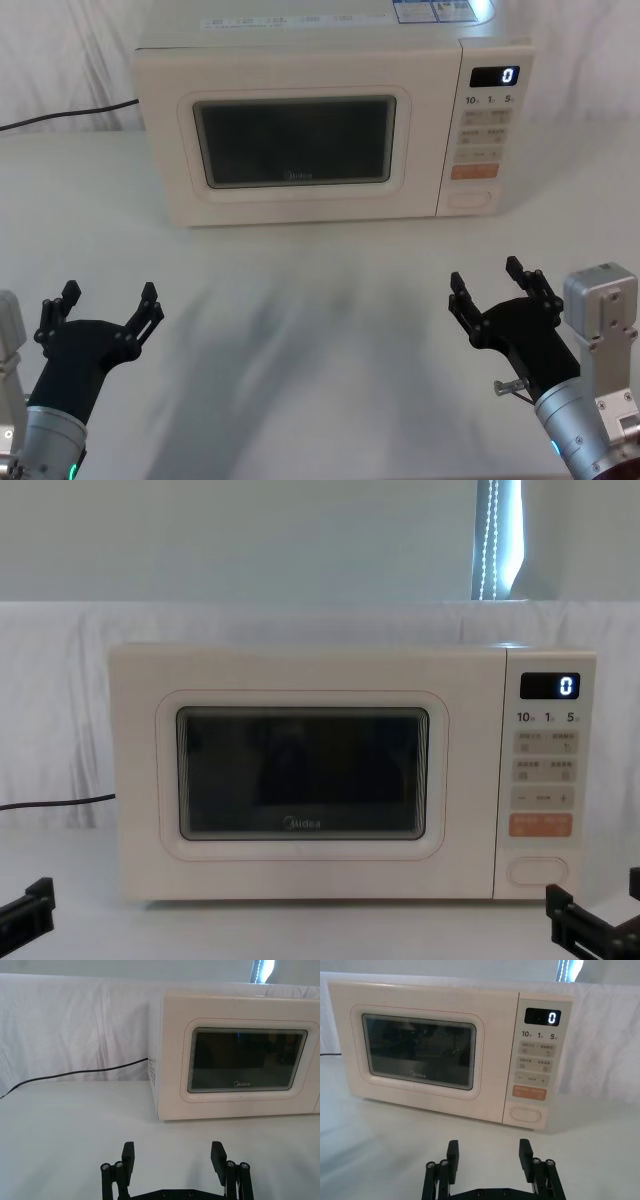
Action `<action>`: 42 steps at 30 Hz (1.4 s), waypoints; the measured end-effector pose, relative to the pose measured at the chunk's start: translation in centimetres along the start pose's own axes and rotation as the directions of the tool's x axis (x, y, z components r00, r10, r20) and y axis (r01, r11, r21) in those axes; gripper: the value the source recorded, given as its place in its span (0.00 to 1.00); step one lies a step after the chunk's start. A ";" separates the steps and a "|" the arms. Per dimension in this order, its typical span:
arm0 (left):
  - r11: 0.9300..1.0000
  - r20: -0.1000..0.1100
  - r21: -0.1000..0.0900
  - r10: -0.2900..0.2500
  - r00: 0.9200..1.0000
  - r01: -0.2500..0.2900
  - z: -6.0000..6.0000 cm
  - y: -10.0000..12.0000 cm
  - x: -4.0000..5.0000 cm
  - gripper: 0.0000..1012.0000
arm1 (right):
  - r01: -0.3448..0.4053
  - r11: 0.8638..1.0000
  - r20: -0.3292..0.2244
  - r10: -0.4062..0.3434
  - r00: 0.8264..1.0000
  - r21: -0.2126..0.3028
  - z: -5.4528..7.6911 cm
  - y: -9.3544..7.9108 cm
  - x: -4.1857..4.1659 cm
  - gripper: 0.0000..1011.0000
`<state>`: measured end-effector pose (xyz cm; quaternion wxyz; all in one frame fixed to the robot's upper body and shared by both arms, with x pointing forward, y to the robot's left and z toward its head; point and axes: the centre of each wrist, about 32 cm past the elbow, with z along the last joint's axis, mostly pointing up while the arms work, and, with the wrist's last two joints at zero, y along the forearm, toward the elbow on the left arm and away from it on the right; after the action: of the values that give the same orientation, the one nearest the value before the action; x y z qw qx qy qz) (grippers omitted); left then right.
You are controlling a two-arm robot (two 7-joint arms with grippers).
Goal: Press the button to open the microwave door with one hand; close the microwave door with the other hand.
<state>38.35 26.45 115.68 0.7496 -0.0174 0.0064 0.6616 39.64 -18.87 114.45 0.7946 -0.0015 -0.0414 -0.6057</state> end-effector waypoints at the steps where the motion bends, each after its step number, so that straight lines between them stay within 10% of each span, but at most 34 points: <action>1: 1.000 0.000 0.000 0.000 1.000 0.000 0.0 0.0 0.00 0.99 | 0.000 1.000 0.000 0.000 1.000 0.000 0.0 0.0 0.00 0.74; 22: 1.000 0.000 0.000 0.000 1.000 0.000 0.0 0.0 0.00 0.99 | 0.000 1.000 0.000 0.000 1.000 0.000 0.0 0.0 0.00 0.09; 42: 1.000 0.000 0.000 0.000 1.000 0.000 0.0 0.0 0.00 0.99 | 0.011 1.000 -0.027 -0.011 1.000 0.000 -0.1 1.3 0.08 0.00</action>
<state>38.35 26.45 115.68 0.7497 -0.0174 0.0064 0.6615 40.91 -18.61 114.46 0.7917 0.0070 -0.0304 -0.6101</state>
